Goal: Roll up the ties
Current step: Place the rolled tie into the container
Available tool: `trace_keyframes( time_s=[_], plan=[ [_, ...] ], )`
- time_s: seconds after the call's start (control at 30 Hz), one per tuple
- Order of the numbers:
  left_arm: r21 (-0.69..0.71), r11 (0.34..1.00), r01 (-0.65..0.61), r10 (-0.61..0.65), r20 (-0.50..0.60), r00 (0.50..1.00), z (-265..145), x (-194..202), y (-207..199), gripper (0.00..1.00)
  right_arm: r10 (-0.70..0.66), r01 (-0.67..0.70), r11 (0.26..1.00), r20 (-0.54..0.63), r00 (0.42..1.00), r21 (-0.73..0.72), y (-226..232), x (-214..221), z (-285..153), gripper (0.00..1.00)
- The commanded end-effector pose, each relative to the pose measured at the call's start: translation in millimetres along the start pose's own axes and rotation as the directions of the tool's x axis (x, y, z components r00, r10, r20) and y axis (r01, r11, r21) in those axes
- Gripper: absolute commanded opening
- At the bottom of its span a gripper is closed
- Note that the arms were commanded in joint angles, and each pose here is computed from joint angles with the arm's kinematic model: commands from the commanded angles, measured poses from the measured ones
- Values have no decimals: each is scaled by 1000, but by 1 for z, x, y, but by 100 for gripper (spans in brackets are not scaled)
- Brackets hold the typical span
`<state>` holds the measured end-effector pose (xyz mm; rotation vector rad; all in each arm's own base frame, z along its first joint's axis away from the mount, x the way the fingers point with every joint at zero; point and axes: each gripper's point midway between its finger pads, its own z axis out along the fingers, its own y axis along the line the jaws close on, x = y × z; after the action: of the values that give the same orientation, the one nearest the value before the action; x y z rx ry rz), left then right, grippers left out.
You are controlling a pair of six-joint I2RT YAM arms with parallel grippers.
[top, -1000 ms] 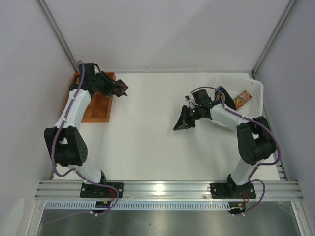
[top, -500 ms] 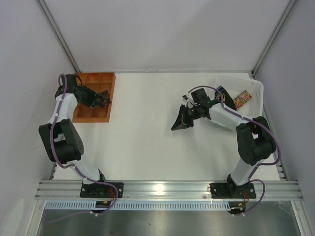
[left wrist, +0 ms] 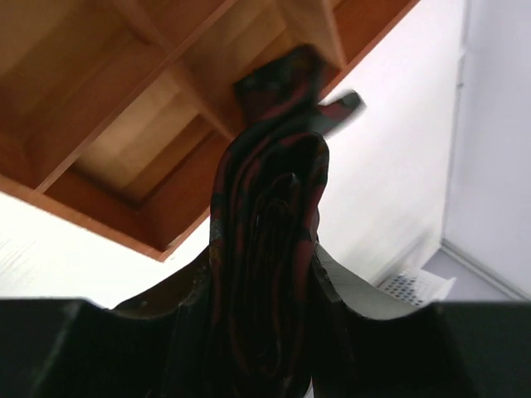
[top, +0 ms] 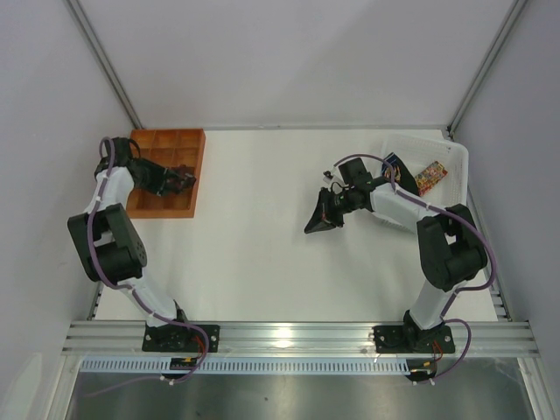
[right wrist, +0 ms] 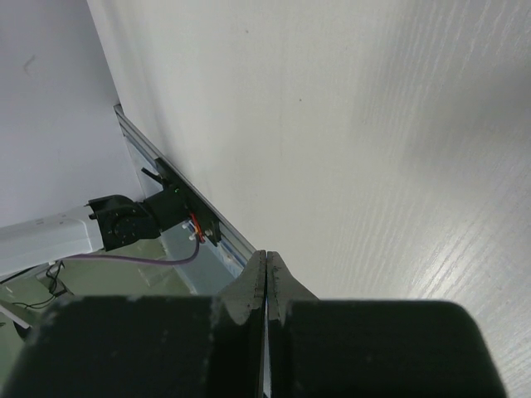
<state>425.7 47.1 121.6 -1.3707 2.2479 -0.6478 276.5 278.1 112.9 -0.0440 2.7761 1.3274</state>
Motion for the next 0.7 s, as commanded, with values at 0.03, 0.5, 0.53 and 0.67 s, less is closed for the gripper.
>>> trace_keyframes(
  time_s=[0.03, 0.5, 0.53, 0.67],
  plan=[
    [215, 977, -7, -6, 60, 998, -26, -28, -59, 0, -36, 36, 999, 11, 999, -21, 10, -8, -5, 0],
    [270, 961, 58, -72, 44, 996, -36, -36, -82, 0, -27, 27, 1000, 5, 1000, -10, 4, -6, -2, 0],
    [239, 968, 71, -84, 45, 995, -32, -32, -71, 0, -29, 29, 1000, 7, 1000, -11, 5, -6, -2, 0],
    [145, 982, 123, -129, 36, 991, -25, -18, -38, 0, -27, 27, 1000, 0, 1000, -14, 5, -5, -2, 0]
  ],
)
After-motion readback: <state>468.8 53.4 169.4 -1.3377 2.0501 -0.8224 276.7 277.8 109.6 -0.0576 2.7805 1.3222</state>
